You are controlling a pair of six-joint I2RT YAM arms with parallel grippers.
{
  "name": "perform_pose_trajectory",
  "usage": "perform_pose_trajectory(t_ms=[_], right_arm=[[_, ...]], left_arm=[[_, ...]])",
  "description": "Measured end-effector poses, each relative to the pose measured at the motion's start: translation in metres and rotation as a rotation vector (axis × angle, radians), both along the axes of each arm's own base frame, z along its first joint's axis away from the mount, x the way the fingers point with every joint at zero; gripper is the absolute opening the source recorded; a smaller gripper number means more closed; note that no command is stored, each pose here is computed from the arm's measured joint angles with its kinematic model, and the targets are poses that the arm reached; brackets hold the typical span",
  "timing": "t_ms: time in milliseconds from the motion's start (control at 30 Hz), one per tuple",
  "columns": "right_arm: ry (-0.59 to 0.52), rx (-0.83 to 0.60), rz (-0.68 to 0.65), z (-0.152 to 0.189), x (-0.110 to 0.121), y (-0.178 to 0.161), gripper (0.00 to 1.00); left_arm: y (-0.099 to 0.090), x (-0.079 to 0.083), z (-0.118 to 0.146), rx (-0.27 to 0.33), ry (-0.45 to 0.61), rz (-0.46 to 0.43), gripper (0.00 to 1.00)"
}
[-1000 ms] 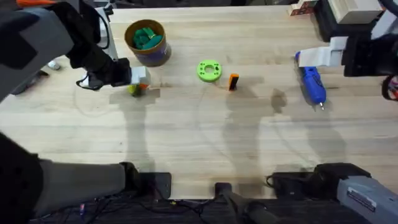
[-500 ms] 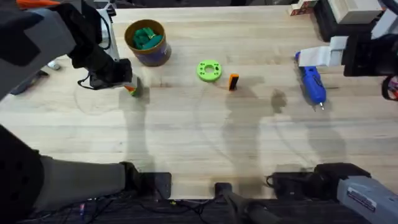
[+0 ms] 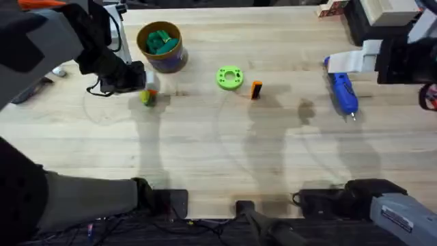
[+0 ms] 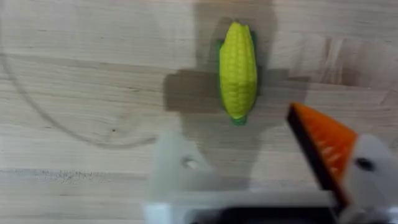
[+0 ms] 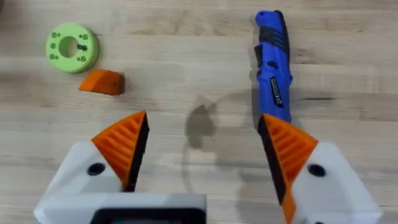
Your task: Pick up the gripper from the table and insert it into the empty holder that is missing its gripper. Then pick up a screw, insert it into the mounting hole, and use the screwdriver to tighten it. Finally, clean up the table by picking up the vegetable and placing it into the bucket.
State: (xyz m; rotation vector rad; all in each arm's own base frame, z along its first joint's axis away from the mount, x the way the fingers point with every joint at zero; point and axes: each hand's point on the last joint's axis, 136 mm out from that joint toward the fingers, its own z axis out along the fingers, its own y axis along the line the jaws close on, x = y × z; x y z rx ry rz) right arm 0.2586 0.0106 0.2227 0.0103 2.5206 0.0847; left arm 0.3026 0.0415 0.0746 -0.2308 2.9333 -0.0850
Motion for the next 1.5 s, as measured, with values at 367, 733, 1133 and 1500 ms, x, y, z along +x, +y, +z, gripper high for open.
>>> perform_pose_trajectory(t_ms=[367,733,1133,1500], right_arm=[[0.000,0.000,0.000,0.000,0.000,0.000,0.993],[-0.001,0.000,0.000,0.000,0.000,0.000,0.993],[-0.002,0.000,0.000,0.000,0.000,0.000,0.992],[-0.002,0.000,0.000,0.000,0.000,0.000,0.993]], left_arm=[[0.000,0.008,-0.019,-0.013,0.025,-0.002,0.987],[0.000,0.007,-0.035,-0.022,0.068,-0.004,0.398],[0.000,0.010,-0.034,-0.019,0.056,-0.009,0.015],[0.001,0.015,-0.022,-0.019,0.053,-0.009,0.015]])
